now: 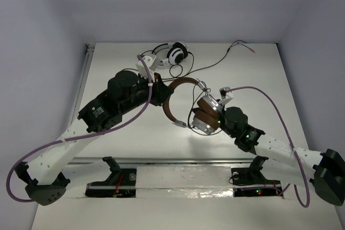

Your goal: Wrap the headphones

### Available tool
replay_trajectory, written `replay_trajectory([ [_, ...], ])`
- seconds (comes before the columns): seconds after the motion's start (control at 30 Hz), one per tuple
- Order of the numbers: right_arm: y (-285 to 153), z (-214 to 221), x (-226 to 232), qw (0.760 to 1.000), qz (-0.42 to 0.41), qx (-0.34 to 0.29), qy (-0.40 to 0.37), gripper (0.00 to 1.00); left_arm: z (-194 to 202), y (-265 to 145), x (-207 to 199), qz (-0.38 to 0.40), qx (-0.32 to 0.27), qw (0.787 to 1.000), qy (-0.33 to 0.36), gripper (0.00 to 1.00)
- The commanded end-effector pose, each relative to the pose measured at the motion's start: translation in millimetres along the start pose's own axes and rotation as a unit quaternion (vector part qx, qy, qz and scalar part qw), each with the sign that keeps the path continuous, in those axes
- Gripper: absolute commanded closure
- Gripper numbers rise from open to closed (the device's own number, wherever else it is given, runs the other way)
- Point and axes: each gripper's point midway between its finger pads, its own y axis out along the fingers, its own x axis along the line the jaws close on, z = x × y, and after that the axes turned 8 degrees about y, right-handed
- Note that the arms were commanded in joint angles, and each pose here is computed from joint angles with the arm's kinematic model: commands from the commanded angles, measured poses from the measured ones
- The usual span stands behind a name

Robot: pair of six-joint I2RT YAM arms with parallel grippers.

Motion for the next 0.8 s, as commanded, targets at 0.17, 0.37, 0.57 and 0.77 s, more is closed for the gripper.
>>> replay_trajectory([
  [0.17,-26.4,-4.4,-18.3,0.998,0.040,-0.015,0.052,0.66,-72.7,-12.8,-10.2,-0.005,-0.095,0.995,-0.019,1.00],
  [0.37,-46.7,-5.4,-24.6,0.996,0.050,-0.016,0.066,0.58,-94.2,-17.3,-8.4,-0.017,-0.111,0.994,-0.015,1.00],
  [0.57,-65.9,-21.4,4.5,0.998,-0.026,-0.031,0.049,0.82,-92.2,-11.7,-7.5,-0.020,-0.103,0.994,-0.014,1.00],
  [0.77,-70.8,-27.6,34.2,0.995,-0.098,-0.025,0.010,0.44,-91.4,-9.5,-7.5,-0.020,-0.101,0.995,-0.014,1.00],
])
